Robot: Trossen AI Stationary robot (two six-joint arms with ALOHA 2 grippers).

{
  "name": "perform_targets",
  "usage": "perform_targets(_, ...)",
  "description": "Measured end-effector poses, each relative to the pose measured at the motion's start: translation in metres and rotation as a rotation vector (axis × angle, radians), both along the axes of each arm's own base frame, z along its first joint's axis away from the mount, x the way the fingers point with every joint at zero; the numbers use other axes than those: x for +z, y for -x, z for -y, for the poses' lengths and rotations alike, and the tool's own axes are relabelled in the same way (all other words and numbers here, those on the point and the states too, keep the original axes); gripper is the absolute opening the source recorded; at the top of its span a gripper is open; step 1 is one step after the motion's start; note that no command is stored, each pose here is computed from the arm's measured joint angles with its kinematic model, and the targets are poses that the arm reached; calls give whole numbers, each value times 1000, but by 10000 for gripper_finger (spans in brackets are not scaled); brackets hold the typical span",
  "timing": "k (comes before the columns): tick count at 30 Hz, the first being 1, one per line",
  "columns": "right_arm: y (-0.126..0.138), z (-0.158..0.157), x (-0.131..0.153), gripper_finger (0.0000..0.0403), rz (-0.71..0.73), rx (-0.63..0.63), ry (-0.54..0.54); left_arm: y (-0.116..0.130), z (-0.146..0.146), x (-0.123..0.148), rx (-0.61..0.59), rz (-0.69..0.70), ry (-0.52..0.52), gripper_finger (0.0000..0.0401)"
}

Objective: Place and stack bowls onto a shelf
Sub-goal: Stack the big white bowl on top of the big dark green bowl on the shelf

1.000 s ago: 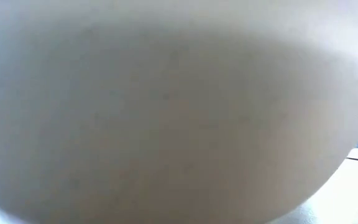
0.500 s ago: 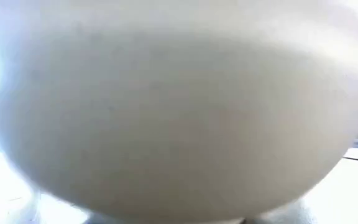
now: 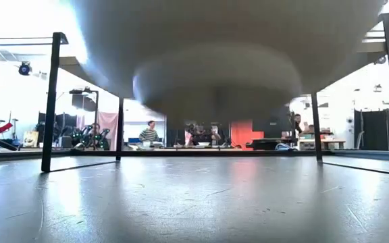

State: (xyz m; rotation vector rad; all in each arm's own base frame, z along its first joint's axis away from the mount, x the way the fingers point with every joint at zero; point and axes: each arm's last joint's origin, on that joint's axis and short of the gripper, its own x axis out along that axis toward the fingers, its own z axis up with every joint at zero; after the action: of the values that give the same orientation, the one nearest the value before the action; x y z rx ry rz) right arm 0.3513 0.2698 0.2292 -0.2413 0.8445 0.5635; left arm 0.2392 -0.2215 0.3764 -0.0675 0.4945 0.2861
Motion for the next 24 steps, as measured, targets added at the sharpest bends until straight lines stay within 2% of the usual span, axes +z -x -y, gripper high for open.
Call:
perform_targets(5,-1,0,43,9,74,2,2,5,3,2,-18,2,0,0)
perform_targets(8,-2,2,74,9,137,-20,46,10,6,2,-35,-2,-3,0)
perform_targets(11,2,6,104,9,208,-69,146,15,11,1,-56,-10,-12,0)
perform_targets(17,3,27,142,9,369,-254,460,25,18,1,-87,-14,-12,0)
perform_targets(20,-6,44,151,9,409,-328,551,25,18,1,-90,-14,-12,0)
perform_targets(24,-23,75,152,9,392,-412,590,25,18,1,-90,-14,-16,0)
